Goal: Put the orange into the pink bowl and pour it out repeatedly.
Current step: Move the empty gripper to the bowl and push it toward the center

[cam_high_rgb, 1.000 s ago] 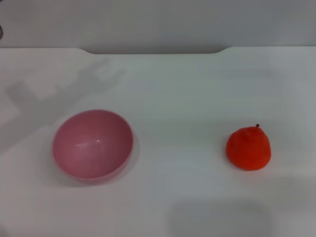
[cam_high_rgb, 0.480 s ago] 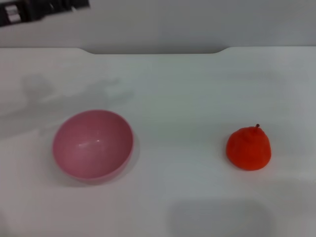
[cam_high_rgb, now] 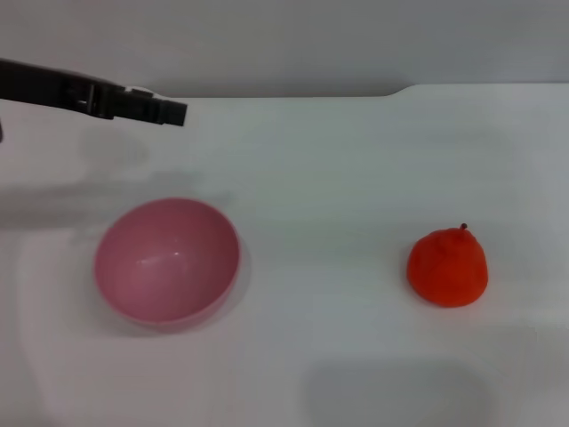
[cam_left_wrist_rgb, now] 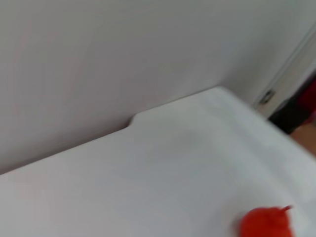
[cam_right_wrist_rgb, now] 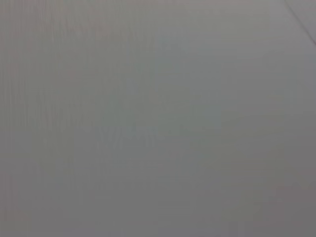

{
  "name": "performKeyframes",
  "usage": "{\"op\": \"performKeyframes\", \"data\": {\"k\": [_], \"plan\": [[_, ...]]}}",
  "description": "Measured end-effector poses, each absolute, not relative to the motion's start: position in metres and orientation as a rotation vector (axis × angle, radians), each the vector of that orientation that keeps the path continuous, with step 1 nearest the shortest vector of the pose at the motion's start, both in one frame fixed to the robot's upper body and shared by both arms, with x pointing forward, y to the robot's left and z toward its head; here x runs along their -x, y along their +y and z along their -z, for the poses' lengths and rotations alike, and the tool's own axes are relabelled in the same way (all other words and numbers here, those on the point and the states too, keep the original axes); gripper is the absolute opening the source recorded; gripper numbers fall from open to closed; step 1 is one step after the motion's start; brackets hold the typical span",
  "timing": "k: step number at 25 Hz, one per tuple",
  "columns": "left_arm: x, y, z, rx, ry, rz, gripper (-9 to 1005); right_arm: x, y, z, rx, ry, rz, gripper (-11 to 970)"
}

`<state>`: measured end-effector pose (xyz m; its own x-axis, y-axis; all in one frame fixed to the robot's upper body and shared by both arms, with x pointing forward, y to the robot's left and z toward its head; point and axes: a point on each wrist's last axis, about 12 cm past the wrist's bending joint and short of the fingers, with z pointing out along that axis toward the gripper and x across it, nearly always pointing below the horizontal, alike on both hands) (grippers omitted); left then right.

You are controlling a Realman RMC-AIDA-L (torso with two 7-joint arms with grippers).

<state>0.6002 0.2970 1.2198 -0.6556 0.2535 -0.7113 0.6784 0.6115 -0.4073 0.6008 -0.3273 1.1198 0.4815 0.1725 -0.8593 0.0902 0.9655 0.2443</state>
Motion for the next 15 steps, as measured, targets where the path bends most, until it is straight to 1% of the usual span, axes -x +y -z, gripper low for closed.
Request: {"op": "performKeyframes", "data": {"k": [5,11,15], "plan": [[-0.604,0.293,-1.23,-0.732,2.351,0.699,781,-0.6,-0.329,-1.12,-0.275,1.071,-0.046,604],[-0.607,0.279,-1.215,-0.739,2.524,0.514,780,-0.597,-0.333,-1.117,-0.283,1.075,-0.036,604],[-0.608,0.268,-1.206,-0.757,2.582,0.423,780,-0.596,-0.335,-1.117,-0.285,1.076,-0.032,604]]}}
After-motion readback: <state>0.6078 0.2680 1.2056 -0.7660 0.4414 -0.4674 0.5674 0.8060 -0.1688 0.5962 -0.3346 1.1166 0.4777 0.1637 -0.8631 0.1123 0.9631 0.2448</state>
